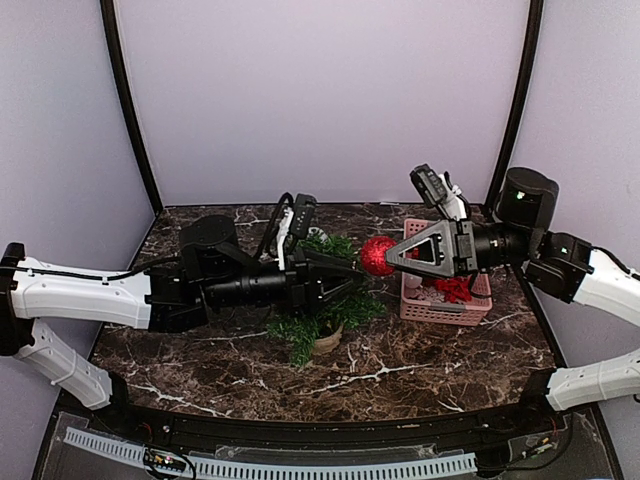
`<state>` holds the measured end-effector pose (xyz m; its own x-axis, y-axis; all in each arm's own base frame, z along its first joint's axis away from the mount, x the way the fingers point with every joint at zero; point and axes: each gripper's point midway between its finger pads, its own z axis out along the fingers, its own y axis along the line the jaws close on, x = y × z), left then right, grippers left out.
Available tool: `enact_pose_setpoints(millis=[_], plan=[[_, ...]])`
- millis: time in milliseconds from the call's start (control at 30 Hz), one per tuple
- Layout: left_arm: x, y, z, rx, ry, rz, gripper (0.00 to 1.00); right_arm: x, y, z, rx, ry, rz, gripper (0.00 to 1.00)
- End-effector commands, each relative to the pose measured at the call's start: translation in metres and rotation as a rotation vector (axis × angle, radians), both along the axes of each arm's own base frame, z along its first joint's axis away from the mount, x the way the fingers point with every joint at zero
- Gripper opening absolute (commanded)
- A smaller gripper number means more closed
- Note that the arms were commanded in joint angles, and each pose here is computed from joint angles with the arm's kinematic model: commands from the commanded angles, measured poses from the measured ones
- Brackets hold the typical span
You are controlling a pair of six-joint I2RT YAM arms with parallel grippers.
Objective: Decorate the small christmas tree
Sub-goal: Hang the ornament ball on the branch.
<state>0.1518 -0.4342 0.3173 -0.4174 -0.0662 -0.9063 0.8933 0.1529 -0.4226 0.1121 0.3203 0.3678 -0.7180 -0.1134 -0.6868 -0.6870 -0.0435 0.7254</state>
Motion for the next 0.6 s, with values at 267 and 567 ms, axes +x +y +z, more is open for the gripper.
enact_pose_setpoints(millis=[267, 567], plan=[[-0.004, 0.005, 0.012, -0.046, 0.018, 0.0, 0.07, 0.003, 0.003, -0.003, 0.007, -0.015, -0.018, 0.36], [-0.006, 0.023, -0.022, 0.075, 0.068, 0.046, 0.0, 0.008, 0.006, -0.037, 0.007, 0.078, -0.042, 0.36]])
